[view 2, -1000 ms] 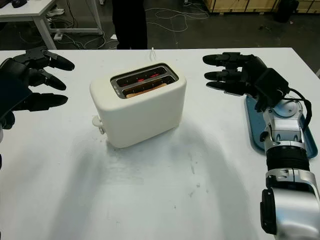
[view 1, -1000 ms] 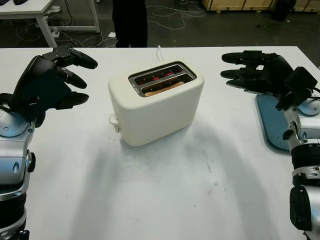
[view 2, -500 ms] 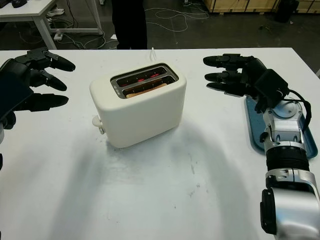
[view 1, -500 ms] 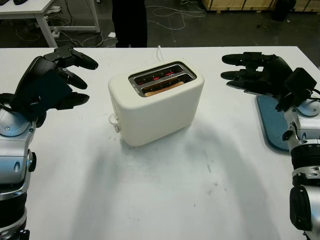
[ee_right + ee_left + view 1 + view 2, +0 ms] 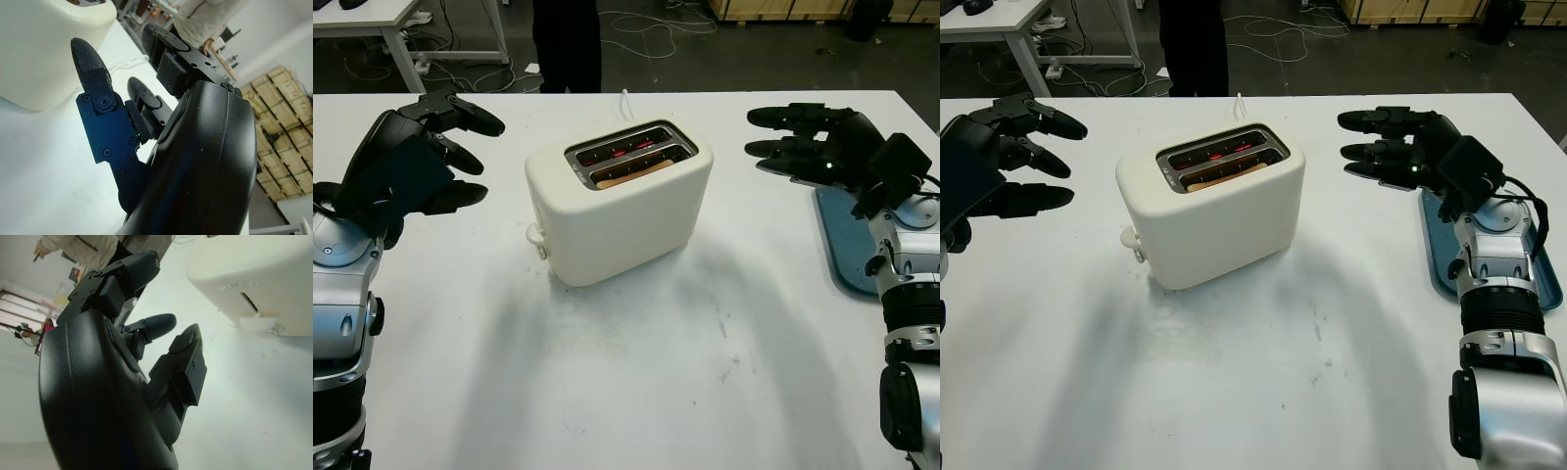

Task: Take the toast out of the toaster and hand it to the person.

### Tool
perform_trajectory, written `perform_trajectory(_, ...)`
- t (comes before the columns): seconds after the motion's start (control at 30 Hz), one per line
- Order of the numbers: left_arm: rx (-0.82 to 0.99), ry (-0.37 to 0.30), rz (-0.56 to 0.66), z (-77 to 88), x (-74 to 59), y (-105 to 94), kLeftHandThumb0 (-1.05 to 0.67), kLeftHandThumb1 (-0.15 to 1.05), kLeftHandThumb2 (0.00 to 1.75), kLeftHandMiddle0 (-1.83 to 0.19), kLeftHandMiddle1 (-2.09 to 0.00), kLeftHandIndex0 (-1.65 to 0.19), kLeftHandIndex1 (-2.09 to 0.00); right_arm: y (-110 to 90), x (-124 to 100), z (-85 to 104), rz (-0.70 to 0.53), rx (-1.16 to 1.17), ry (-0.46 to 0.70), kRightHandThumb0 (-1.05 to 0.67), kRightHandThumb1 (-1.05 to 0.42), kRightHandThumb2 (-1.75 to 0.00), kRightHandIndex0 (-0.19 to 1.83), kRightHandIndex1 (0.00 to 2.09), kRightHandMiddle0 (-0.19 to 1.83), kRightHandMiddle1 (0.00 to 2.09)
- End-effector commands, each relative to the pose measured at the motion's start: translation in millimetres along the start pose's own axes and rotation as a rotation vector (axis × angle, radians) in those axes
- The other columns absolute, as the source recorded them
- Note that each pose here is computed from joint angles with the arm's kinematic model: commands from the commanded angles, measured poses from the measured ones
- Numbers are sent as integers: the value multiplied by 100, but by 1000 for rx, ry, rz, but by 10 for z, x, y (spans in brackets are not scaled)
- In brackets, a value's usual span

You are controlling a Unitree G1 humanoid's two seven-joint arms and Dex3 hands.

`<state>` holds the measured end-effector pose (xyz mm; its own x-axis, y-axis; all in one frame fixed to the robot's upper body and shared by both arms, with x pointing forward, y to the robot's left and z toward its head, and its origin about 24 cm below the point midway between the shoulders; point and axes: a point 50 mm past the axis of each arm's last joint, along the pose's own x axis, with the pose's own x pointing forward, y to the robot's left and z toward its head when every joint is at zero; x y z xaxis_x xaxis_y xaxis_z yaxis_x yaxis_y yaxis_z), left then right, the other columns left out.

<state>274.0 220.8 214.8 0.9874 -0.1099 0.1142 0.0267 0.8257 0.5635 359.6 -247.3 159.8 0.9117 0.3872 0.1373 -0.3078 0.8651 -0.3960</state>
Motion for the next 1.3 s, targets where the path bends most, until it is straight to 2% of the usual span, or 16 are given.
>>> perform_trajectory(0.0, 2, -13, 5, 35, 14, 5, 43, 92, 16, -41, -136, -37, -103, -5, 33, 63, -9, -14, -40, -50, -79, 0, 87, 0, 78, 0)
perform_trajectory(1.27, 14, -10, 2, 30, 13, 7, 43, 92, 15, -42, -136, -38, -104, -16, 32, 52, -13, 7, -36, -48, -79, 0, 87, 1, 79, 0)
